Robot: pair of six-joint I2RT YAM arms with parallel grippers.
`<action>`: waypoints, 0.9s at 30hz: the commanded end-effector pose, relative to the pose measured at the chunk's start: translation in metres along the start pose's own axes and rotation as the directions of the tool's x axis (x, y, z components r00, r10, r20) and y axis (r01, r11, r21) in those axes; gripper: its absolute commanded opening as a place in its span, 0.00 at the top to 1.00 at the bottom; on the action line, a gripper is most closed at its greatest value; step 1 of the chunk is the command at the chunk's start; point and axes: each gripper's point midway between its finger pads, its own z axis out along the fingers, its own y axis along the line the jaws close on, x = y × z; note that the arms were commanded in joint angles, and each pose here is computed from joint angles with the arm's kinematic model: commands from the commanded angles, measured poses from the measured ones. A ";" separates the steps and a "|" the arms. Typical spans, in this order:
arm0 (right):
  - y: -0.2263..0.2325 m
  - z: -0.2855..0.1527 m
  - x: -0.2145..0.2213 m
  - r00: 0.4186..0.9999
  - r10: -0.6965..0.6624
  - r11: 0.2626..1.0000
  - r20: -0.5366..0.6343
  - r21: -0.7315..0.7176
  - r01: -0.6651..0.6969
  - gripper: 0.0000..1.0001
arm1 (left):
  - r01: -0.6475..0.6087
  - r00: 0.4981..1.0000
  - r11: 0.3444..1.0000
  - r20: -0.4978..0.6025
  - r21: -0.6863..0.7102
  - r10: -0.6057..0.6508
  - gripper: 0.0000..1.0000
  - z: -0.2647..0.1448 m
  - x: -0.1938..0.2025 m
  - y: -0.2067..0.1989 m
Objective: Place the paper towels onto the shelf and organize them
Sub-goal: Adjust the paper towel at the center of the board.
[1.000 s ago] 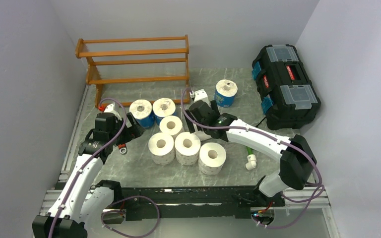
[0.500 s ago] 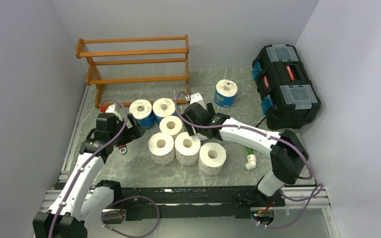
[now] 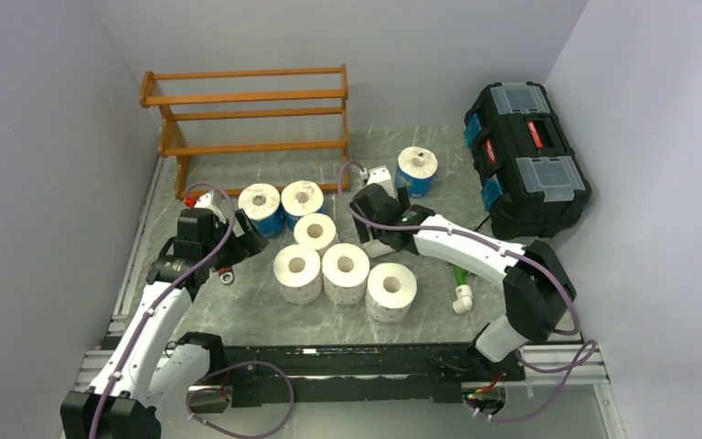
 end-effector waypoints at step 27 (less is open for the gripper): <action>-0.040 -0.013 -0.008 1.000 -0.011 0.985 0.009 0.170 0.009 0.05 | 0.005 1.000 0.998 0.012 0.066 -0.006 0.01 0.000 -0.005 -0.014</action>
